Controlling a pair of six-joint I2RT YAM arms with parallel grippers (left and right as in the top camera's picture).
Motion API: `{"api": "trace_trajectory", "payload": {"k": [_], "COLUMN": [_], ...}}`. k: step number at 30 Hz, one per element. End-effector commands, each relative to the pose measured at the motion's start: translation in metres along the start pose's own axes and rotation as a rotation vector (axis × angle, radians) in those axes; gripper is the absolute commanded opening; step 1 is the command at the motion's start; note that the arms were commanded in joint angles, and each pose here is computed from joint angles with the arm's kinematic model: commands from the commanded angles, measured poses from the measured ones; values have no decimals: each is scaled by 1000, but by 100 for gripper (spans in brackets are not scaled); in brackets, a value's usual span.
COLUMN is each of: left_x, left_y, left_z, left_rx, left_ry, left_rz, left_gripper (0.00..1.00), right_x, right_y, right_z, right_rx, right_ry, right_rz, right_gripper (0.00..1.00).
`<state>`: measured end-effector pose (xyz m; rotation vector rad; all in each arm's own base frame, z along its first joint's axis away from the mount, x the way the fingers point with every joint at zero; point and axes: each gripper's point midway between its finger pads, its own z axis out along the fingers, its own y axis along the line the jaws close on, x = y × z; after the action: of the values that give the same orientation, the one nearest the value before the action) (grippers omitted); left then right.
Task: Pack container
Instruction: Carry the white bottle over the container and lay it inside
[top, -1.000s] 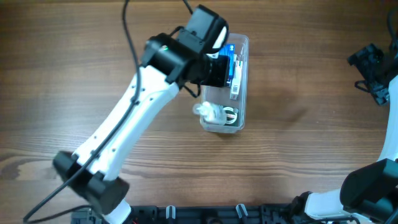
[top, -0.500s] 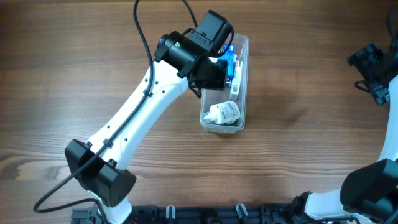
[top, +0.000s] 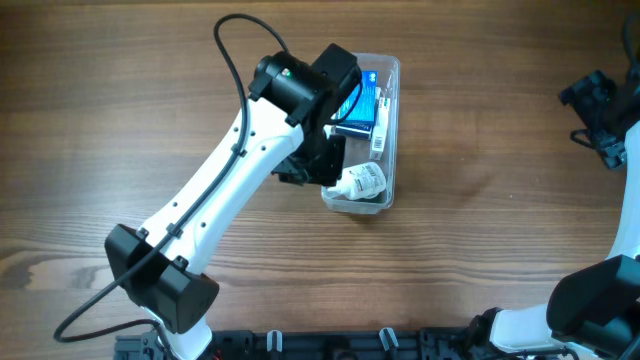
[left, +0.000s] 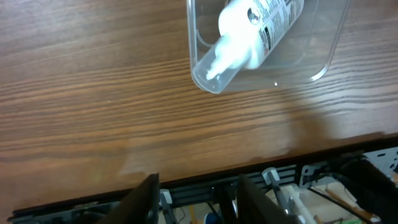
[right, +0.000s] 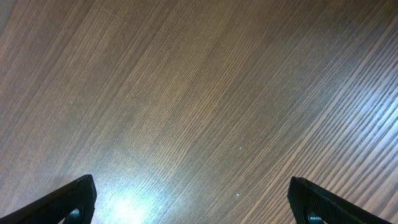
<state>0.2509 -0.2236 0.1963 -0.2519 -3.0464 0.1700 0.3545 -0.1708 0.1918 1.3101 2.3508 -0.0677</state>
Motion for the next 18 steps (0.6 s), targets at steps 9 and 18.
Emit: {"api": "trace_trajectory", "payload": {"k": [9,18], "left_x": [11,3], "left_y": [-24,-24], "left_z": [51,75], "left_rx": [61,35], "left_ry": [74,109], "left_rz": [2,-16], "left_gripper": [17,4], "right_x": [-1,-1], "right_y": [-4,-4], "right_z": [5,5], "right_rx": [23,23], "right_ry": [0,0], "right_rz": [17,17], "right_gripper": [100,100]}}
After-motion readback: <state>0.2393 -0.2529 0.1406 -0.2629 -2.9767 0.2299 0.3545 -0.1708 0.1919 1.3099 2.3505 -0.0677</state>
